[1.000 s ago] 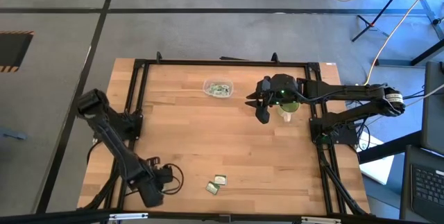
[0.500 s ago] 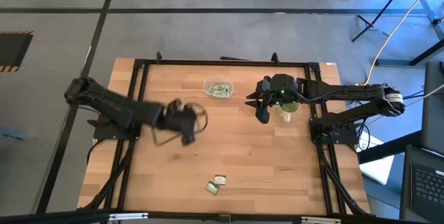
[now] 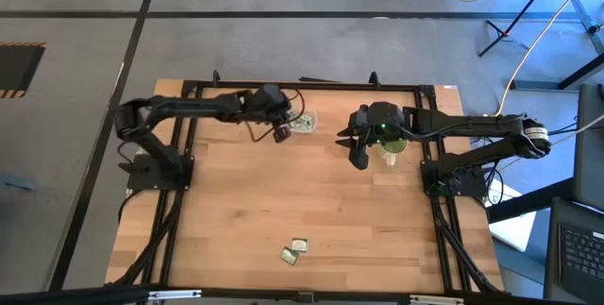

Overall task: Pick and place items into bin
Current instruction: Put the bottom left white stevia packet into the bin, then put the top white stevia packet into the bin

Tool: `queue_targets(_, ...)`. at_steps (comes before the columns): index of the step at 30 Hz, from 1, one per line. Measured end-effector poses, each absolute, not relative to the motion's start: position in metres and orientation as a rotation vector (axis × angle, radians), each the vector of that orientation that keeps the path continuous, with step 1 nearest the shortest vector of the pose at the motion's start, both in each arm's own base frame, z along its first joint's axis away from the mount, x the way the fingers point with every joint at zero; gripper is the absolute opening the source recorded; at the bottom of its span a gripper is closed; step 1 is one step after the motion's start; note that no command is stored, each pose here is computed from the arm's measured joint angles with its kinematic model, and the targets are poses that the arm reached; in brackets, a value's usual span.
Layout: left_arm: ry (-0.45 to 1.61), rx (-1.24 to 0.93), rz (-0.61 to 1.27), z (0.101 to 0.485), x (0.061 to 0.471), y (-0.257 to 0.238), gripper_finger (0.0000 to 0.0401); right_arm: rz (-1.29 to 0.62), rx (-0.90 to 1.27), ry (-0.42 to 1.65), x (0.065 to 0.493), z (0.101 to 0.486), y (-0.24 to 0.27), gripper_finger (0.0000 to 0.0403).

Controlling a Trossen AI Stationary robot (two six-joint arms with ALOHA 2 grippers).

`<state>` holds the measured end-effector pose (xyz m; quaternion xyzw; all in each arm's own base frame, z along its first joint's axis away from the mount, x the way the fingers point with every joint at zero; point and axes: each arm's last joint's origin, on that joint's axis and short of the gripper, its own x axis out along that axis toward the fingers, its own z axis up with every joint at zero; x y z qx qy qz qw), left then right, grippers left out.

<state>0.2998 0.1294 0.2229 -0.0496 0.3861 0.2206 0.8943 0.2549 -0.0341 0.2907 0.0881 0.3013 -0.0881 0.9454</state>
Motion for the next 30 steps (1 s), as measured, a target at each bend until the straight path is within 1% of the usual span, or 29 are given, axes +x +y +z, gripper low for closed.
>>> queue_targets(5,0.855,-0.157,0.508,0.190,0.306,0.155,0.0001,-0.181,0.182,0.621,0.254,0.290,-0.034,0.0124)
queue_targets(10,0.909,-0.179,0.523,0.165,0.309,0.165,0.0002,-0.182,0.183,0.634,0.254,0.289,-0.034,0.0124)
queue_targets(14,0.916,-0.179,0.522,0.158,0.311,0.166,0.0002,-0.182,0.183,0.638,0.254,0.289,-0.034,0.0124)
queue_targets(17,0.916,-0.157,0.511,0.159,0.312,0.166,0.0015,-0.182,0.183,0.637,0.254,0.289,-0.034,0.0124)
queue_targets(21,0.880,-0.140,0.508,0.172,0.310,0.164,0.0054,-0.180,0.178,0.636,0.254,0.289,-0.034,0.0124)
queue_targets(25,0.810,-0.112,0.511,0.196,0.305,0.161,0.0089,-0.134,0.096,0.640,0.254,0.289,-0.032,0.0124)
queue_targets(30,0.663,-0.062,0.505,0.241,0.294,0.150,0.0108,-0.013,-0.056,0.589,0.259,0.294,-0.019,0.0124)
